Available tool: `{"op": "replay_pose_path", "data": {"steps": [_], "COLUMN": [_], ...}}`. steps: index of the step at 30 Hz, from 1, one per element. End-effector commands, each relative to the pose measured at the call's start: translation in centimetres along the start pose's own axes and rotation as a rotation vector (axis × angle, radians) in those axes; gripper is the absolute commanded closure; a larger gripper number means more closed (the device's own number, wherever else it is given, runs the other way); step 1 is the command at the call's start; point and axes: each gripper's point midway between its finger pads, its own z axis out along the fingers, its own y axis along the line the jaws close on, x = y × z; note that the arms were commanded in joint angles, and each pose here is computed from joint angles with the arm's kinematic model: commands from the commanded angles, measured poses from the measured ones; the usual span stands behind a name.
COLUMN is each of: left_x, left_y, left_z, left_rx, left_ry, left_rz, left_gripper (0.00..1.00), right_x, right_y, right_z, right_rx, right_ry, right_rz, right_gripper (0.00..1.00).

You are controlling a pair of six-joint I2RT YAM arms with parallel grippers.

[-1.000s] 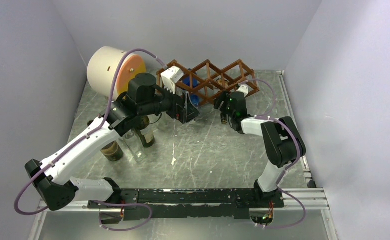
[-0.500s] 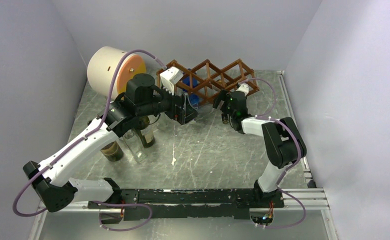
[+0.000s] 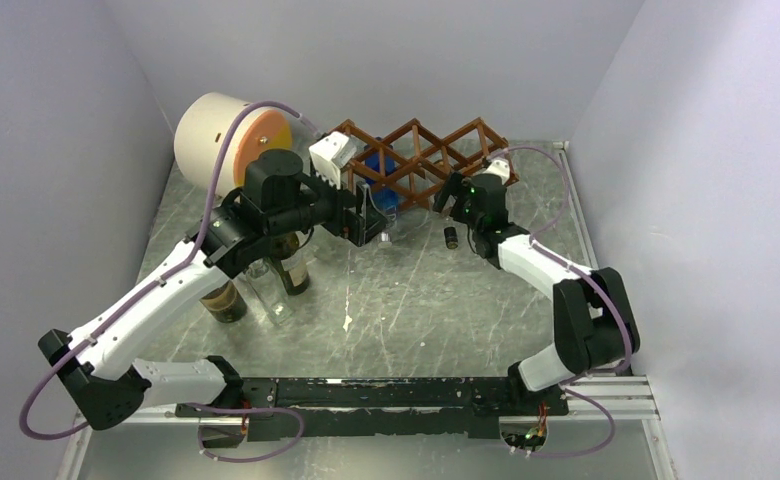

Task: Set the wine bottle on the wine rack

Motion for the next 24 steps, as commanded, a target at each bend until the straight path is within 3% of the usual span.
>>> {"op": "replay_pose_path", "data": {"steps": [1, 10, 21, 24], "left_x": [-2.5, -2.7, -2.6, -2.6], "left_y": [0.4, 0.7, 0.8, 1.0], "left_z": [-1.6, -1.7, -1.5, -1.5], "left_rx": [-0.053, -0.075, -0.079, -0.088], "left_ry": [-0.085, -0.093, -0.085, -0.083], "left_rz": [0.030, 0.030, 0.027, 0.027], "left_gripper": [0.01, 0.01, 0.01, 0.01], "right_x": [1.2, 5.6, 6.7, 6.1], "right_y": [-2.1, -3.1, -2.3, -1.9], "right_z": [-1.9, -3.4, -1.5, -1.1], "right_rx": [0.111, 0.111, 0.054, 0.033], "right_ry": [0.108, 0.288, 0.345, 0.321], "right_rz": [-0.046, -0.078, -0.150, -0.164], "right_gripper": [0.04, 0.14, 0.62, 0.70]}}
